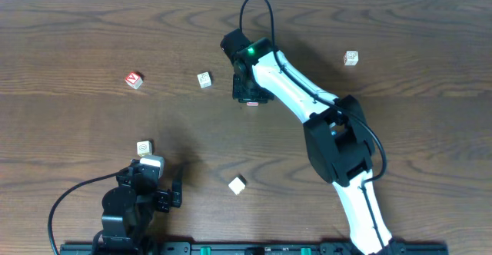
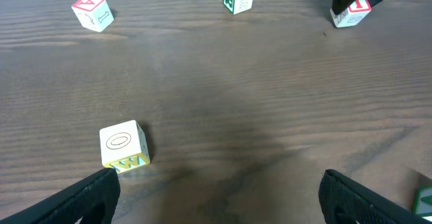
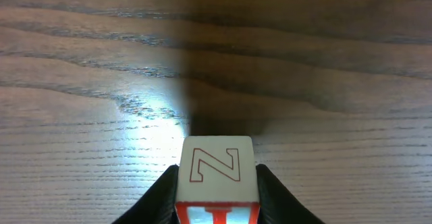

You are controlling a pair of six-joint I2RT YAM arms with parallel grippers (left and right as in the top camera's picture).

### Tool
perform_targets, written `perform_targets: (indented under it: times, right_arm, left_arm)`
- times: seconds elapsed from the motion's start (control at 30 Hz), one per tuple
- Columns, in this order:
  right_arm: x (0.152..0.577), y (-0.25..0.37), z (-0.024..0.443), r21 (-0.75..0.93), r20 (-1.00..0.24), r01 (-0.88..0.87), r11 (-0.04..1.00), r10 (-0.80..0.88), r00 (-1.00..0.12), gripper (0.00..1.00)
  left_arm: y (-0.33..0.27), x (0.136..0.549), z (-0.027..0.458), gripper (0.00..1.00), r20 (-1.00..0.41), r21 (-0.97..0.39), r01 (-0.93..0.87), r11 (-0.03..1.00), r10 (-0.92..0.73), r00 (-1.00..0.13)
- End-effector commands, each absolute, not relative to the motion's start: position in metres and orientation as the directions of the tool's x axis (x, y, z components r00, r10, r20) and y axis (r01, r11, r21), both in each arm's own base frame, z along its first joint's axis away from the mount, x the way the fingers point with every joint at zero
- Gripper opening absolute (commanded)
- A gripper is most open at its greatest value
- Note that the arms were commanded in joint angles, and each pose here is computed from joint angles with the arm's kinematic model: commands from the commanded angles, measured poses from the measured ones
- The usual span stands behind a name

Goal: Spell out Ai2
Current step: 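Carry the red 1 block left and set it down mid-table, then move the right gripper to the blue 2 block and grasp it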

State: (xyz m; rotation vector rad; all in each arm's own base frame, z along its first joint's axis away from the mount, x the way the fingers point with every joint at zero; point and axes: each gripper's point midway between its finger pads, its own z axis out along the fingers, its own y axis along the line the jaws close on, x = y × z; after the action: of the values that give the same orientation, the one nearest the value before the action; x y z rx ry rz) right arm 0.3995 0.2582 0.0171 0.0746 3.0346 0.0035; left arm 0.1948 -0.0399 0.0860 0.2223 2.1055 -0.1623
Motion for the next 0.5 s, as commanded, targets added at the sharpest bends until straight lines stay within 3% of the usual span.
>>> perform_targets:
  times: [0.0,0.2,0.47]
  right_arm:
    - [0.398,0.256,0.011,-0.01,-0.097,0.039,0.999,0.038,-0.995,0.36]
    - [0.397,0.254,0.008,-0.018,-0.092,0.04,0.999,0.038,-0.995,0.38]
    - [0.41,0.247,0.013,-0.009,-0.121,0.058,0.998,0.056,-0.991,0.65]
  left_arm:
    - [-0.039,0.195,0.085,0.95,-0.859,-0.01,0.231,0.973,0.11,-0.5]
    - [-0.039,0.196,0.085,0.96,-0.859,-0.01,0.231,0.973,0.11,-0.5]
    - [-0.039,0.196,0.085,0.95,-0.859,-0.01,0.231,0.973,0.11,-0.5]
